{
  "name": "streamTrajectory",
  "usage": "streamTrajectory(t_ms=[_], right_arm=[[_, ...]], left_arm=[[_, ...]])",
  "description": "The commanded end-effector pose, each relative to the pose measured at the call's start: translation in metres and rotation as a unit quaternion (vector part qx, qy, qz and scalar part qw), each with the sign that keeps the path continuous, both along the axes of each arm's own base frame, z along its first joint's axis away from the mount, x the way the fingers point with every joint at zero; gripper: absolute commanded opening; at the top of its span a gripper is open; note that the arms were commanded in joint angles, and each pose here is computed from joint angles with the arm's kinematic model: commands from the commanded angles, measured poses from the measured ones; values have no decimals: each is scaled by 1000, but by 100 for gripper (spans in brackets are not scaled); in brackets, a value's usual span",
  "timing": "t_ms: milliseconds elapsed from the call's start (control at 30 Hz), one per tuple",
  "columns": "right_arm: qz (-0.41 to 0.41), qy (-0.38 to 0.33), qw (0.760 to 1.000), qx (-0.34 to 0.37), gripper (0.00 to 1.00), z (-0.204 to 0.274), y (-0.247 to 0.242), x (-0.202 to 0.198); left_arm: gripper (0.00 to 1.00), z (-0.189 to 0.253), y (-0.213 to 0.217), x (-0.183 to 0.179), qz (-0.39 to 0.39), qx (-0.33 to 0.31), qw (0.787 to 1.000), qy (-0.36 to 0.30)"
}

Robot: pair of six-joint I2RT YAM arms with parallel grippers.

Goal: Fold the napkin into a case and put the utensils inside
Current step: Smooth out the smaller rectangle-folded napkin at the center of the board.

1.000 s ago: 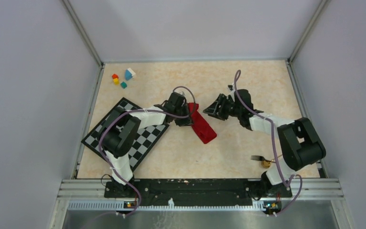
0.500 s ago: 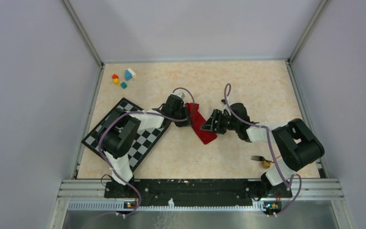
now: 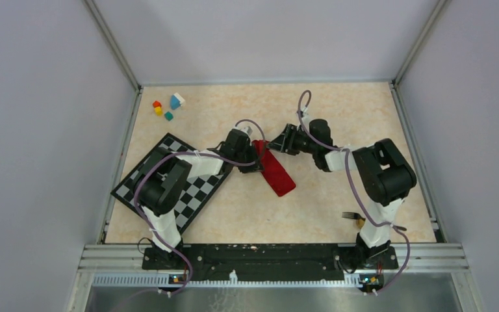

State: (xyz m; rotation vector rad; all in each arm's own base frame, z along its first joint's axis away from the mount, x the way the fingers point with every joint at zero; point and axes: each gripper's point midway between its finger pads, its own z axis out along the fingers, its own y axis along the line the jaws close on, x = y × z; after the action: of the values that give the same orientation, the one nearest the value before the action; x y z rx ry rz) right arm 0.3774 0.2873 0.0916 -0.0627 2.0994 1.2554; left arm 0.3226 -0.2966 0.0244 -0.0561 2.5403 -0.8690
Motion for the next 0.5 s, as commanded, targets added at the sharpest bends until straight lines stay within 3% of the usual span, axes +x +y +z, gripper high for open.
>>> streamTrajectory(t_ms=[0, 267, 367, 467], right_arm=[[19, -43, 999, 7, 51, 8, 8, 13], [31, -41, 999, 4, 51, -7, 14, 21], [39, -42, 998, 10, 42, -6, 19, 24], [47, -39, 998, 19, 24, -4, 25, 25]], left_arm=[[17, -49, 33, -43, -14, 84, 994, 74], [17, -46, 31, -43, -18, 79, 994, 73], [17, -45, 30, -43, -19, 78, 994, 71], [18, -40, 29, -41, -21, 74, 995, 66]])
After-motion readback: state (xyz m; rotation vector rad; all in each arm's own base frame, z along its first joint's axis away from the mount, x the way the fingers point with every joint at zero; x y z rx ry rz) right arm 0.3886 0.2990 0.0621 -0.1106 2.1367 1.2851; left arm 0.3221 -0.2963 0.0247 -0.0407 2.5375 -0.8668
